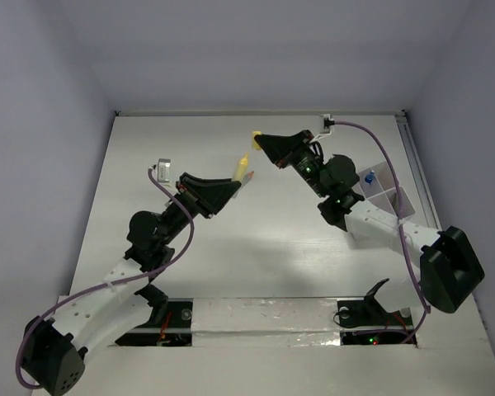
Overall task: Sort the stationery into containers
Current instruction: Close the pen cap on the pen.
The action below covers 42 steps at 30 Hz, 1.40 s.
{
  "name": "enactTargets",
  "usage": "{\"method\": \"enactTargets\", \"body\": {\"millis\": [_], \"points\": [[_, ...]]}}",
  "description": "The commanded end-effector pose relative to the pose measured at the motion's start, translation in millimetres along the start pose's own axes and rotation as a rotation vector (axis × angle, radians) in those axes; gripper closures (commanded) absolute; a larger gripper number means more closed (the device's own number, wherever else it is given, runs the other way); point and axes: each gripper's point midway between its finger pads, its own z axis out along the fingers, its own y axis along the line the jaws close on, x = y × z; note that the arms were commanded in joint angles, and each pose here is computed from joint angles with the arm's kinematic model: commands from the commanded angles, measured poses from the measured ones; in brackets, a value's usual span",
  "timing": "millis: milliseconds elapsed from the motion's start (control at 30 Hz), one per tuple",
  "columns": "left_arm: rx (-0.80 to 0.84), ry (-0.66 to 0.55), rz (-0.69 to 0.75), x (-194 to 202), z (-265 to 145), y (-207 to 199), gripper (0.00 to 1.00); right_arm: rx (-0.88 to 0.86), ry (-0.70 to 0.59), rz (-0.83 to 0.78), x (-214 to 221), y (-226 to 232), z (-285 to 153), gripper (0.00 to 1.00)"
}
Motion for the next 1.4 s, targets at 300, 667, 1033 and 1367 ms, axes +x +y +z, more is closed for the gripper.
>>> {"method": "enactTargets", "body": {"millis": [300, 667, 1033, 1367], "points": [[0.165, -0.030, -0.054, -6, -1, -30, 1.00, -0.209, -0.246, 0.098, -55, 52, -18, 1.00], [0.147, -0.012, -0.053, -2, 9, -20, 1.00, -0.340, -0.247, 0.139, -60, 78, -22, 0.98], [0.142, -0.001, 0.005, -7, 13, -20, 1.00, -0.387, -0.133, 0.100, -40, 87, -23, 0.98], [0.167, -0.006, -0.014, -10, 12, -22, 1.00, -0.472, -0.034, 0.089, -19, 96, -22, 0.96]]}}
